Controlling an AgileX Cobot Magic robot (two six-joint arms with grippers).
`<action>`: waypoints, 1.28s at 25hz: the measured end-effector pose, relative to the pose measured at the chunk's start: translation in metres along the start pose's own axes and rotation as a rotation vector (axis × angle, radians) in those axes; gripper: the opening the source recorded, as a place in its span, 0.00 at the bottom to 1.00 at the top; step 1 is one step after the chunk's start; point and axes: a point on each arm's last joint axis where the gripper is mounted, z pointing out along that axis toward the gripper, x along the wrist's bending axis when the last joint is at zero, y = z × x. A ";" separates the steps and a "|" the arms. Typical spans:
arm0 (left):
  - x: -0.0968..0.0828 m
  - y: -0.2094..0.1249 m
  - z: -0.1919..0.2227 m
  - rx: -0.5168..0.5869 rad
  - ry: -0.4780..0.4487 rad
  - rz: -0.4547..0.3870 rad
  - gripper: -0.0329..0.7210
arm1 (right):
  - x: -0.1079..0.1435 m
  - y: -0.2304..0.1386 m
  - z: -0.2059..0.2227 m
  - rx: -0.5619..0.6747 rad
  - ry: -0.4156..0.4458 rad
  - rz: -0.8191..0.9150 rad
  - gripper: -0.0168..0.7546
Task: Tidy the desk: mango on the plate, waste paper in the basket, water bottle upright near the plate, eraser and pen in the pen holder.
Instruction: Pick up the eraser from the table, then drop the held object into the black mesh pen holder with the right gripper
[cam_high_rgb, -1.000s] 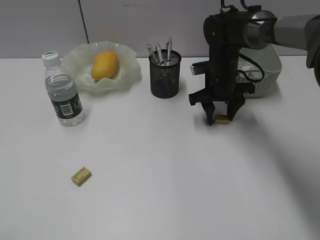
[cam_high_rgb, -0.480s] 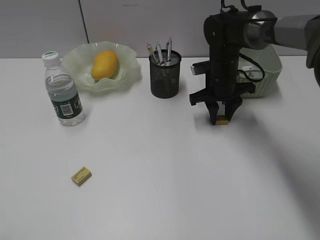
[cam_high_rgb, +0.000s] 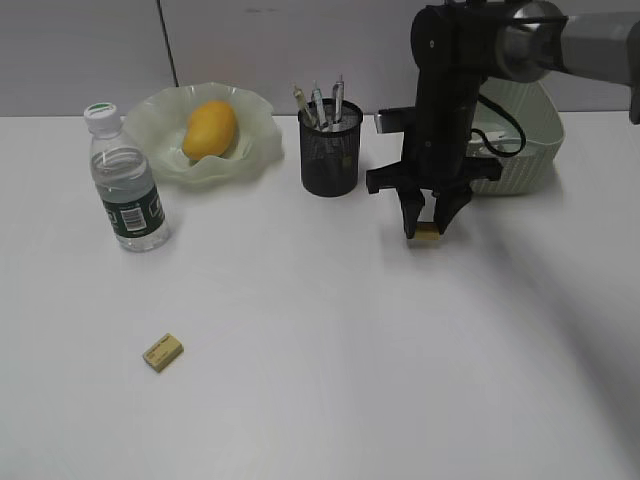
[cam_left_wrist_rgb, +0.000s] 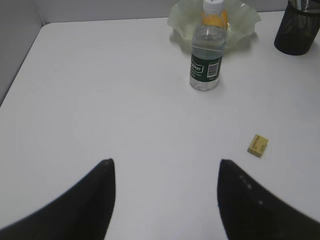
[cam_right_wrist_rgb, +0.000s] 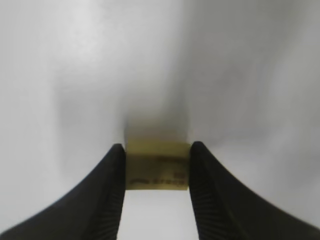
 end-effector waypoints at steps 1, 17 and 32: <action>0.000 0.000 0.000 0.000 0.000 0.000 0.69 | 0.000 0.000 -0.005 -0.011 0.001 -0.001 0.44; 0.000 0.000 0.000 0.000 0.000 0.000 0.69 | 0.011 0.021 -0.138 -0.392 0.121 -0.033 0.43; 0.000 0.000 0.000 0.000 0.000 0.000 0.69 | 0.020 0.039 -0.156 -0.603 0.212 -0.079 0.43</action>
